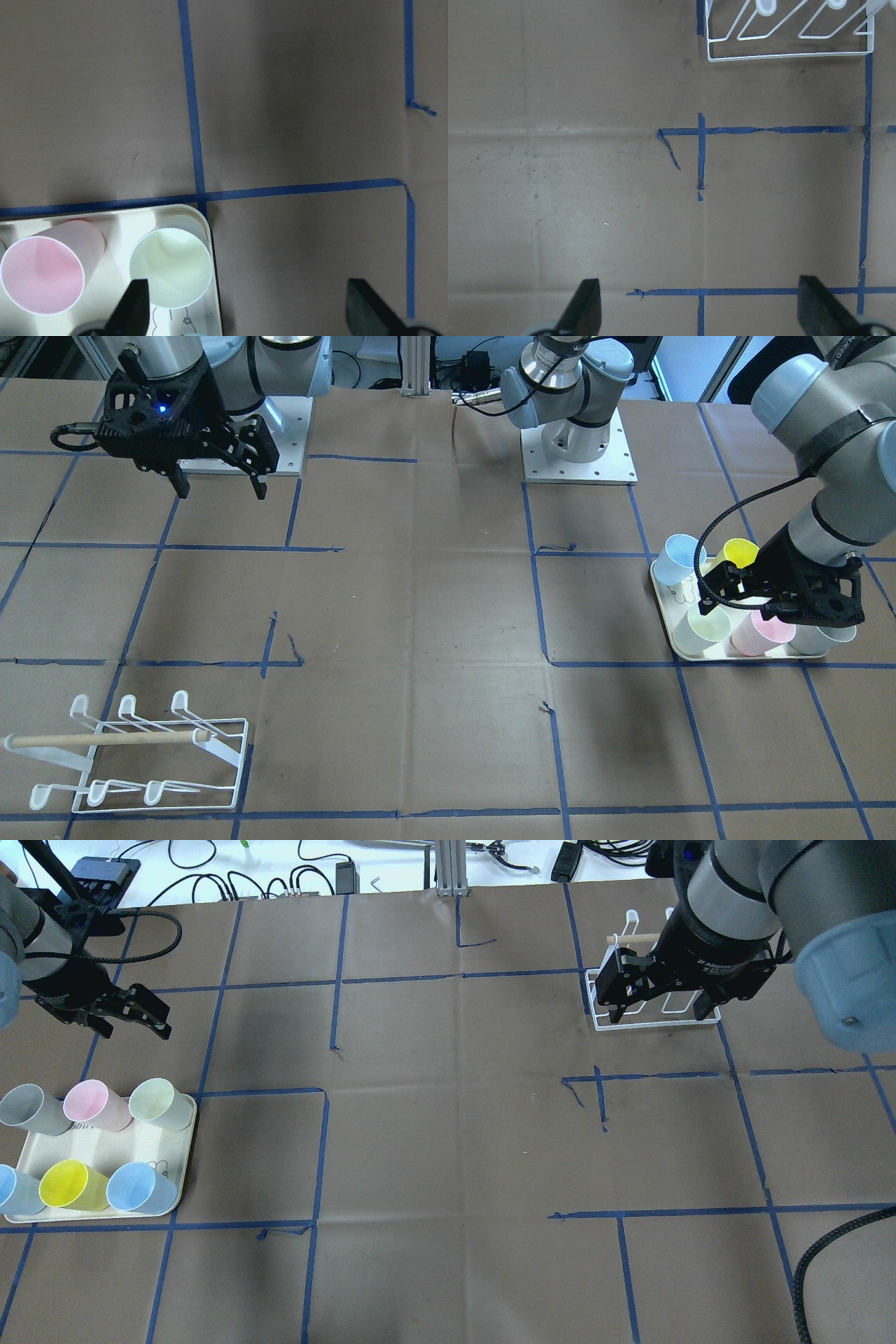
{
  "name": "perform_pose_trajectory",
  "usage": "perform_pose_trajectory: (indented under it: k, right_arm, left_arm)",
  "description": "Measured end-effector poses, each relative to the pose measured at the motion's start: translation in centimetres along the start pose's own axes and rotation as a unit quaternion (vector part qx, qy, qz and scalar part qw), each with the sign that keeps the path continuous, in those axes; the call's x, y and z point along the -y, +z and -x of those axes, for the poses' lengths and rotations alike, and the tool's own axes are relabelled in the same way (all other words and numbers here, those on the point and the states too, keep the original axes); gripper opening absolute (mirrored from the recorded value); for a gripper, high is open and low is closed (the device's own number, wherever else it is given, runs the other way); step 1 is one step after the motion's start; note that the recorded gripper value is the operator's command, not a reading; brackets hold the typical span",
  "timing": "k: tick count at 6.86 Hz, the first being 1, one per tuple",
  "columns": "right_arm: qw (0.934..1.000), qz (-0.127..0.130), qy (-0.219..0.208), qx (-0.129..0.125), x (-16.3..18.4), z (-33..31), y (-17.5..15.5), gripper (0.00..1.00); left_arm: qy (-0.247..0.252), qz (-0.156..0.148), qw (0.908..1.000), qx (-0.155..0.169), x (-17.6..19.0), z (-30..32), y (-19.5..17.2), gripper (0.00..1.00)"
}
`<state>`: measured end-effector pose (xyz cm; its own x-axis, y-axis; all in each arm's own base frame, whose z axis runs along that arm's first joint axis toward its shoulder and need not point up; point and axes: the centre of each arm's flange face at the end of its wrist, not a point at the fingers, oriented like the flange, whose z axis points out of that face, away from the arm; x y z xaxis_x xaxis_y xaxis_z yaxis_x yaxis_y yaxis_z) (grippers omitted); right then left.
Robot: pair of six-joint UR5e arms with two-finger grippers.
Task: Transfer IKEA cup to right arm and place on rack
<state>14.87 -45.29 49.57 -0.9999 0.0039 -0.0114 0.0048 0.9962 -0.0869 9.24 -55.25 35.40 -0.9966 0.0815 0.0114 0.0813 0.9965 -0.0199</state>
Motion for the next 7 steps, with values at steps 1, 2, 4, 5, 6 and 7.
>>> perform_pose_trajectory:
  k: [1,2,4,5,6,7]
  right_arm:
    - [1.0000,-0.001,0.000,0.000,0.1,0.0,0.0,1.00]
    - [1.0000,-0.001,0.000,0.000,0.1,0.0,-0.1,1.00]
    - [1.0000,-0.002,0.000,-0.001,0.2,0.0,-0.2,1.00]
    - [1.0000,-0.001,0.000,-0.001,0.1,-0.1,-0.1,1.00]
    - [1.0000,0.000,0.001,-0.001,0.2,0.0,0.0,1.00]
    - [1.0000,-0.001,0.000,-0.001,0.2,0.0,0.0,1.00]
  left_arm:
    - [0.000,-0.002,1.0000,0.001,-0.4,0.2,2.2,0.99]
    - [-0.002,-0.001,1.0000,0.000,-0.9,0.1,4.7,0.99]
    - [-0.005,0.008,0.9999,-0.004,-2.1,-0.4,8.6,0.99]
    - [-0.006,0.014,0.9999,-0.006,-2.6,-0.6,9.6,0.99]
    - [-0.007,0.021,0.9997,-0.009,-3.0,-0.7,10.3,0.99]
    - [-0.009,0.027,0.9995,-0.011,-3.5,-0.7,11.0,0.99]
